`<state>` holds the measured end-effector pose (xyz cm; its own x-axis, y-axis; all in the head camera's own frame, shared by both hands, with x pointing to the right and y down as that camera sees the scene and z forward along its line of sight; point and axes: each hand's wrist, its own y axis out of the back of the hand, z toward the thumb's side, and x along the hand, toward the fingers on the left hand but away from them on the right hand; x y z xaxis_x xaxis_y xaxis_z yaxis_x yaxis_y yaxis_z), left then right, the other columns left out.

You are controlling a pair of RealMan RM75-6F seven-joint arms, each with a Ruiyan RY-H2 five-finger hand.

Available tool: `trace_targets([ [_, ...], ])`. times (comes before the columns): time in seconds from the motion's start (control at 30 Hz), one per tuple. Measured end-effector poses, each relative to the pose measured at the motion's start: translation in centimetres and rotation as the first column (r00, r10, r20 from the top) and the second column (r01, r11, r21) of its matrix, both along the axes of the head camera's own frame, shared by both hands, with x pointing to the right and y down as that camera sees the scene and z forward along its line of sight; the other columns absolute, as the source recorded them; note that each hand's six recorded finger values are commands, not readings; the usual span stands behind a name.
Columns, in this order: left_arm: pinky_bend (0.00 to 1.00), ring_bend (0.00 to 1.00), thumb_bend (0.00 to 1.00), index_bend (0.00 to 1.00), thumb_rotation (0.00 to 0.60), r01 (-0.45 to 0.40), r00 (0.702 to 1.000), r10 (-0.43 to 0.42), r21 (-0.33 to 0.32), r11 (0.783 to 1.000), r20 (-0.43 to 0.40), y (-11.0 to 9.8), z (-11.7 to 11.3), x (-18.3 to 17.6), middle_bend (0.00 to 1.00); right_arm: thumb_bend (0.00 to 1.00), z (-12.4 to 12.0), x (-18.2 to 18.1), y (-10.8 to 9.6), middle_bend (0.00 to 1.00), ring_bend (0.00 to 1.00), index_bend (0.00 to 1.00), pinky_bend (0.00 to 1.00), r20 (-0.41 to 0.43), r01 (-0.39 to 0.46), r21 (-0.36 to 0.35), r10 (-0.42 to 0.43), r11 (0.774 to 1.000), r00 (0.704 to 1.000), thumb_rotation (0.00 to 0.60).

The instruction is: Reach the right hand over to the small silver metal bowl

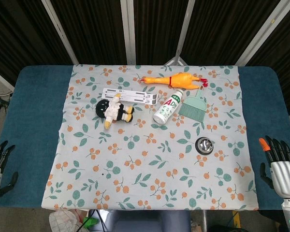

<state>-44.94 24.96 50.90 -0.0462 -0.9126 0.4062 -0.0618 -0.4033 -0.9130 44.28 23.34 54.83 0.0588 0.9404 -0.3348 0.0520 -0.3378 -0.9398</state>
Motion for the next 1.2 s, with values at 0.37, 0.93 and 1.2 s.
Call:
trace_targets([
  [0.37, 0.0, 0.0, 0.57, 0.11, 0.6, -0.004, 1.0, 0.005, 0.018, 1.0, -0.007, 0.2, -0.5, 0.1, 0.0, 0.69, 0.4, -0.3, 0.2, 0.0, 0.0, 0.0, 0.0, 0.0, 0.007, -0.025, -0.007, 1.0, 1.0, 0.6],
  [0.93, 0.0, 0.0, 0.57, 0.11, 0.6, 0.007, 1.0, -0.007, 0.017, 1.0, 0.002, 0.3, -0.4, 0.2, 0.0, 0.69, 3.0, -2.3, 0.0, 0.0, 0.0, 0.0, 0.0, 0.049, 0.049, -0.132, -0.043, 0.99, 0.998, 0.6],
  [1.2, 0.0, 0.0, 0.57, 0.11, 0.6, 0.014, 1.0, -0.014, 0.004, 1.0, 0.015, 0.2, 0.1, 0.1, 0.0, 0.69, 5.0, -5.6, -3.0, 0.0, 0.0, 0.0, 0.0, 0.072, 0.103, -0.155, -0.093, 0.983, 0.993, 0.6],
])
